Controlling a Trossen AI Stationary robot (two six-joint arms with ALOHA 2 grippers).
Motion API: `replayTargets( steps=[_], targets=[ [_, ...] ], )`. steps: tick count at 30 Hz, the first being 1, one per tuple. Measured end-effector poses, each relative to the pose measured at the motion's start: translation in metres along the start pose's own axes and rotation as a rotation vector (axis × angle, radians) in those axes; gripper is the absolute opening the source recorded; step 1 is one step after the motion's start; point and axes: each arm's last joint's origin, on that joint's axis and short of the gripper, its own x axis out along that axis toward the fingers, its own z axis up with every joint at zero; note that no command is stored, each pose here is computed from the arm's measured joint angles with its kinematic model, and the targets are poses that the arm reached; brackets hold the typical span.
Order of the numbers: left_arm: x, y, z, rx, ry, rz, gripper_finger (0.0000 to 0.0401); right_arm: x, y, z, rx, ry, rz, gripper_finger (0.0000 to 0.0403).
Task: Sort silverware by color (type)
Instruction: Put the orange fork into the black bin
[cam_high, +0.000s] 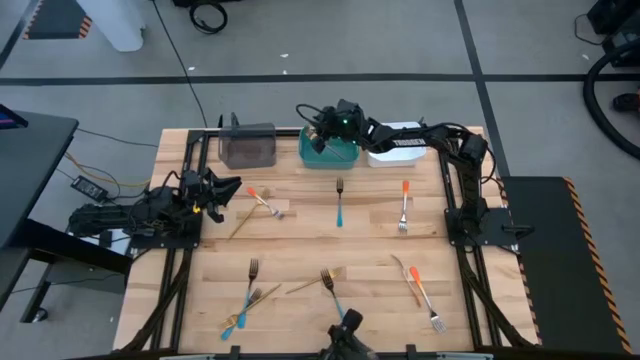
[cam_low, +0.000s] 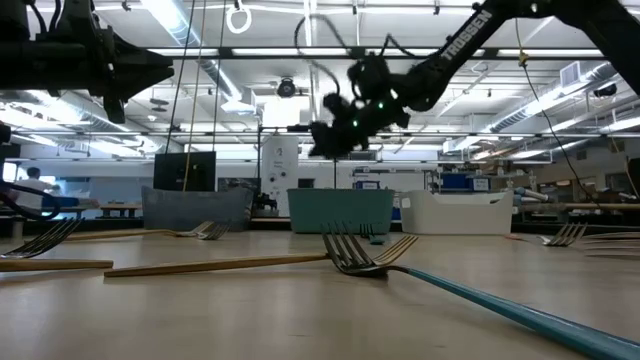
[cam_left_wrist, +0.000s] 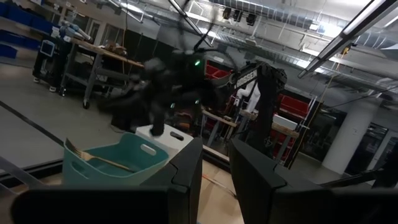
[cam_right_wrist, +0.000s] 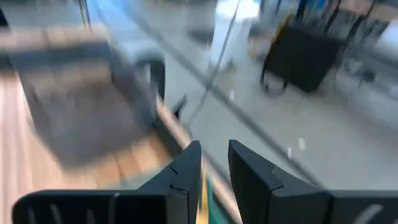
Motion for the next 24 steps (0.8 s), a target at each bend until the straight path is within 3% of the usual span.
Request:
replayTargets(
  steps=[8,11,15,24],
  targets=[
    [0.000,-0.004,0.013,-0.027,-0.070,-0.003,0.0089,-0.056,0.004,0.080,0.005,-0.297,0.007,0.0091],
    [0.000,-0.008,0.027,0.019,-0.117,0.001,0.0089,-0.080,0.005,0.103,-0.022,-0.371,0.008,0.0091],
    [-0.002,-0.010,0.043,0.060,-0.176,0.086,0.0089,-0.112,0.008,0.129,-0.026,-0.462,0.019,0.0091],
    [-0.004,-0.013,0.056,0.078,-0.219,0.091,0.0089,-0.184,0.026,0.170,0.006,-0.635,0.146,0.0091]
  ],
)
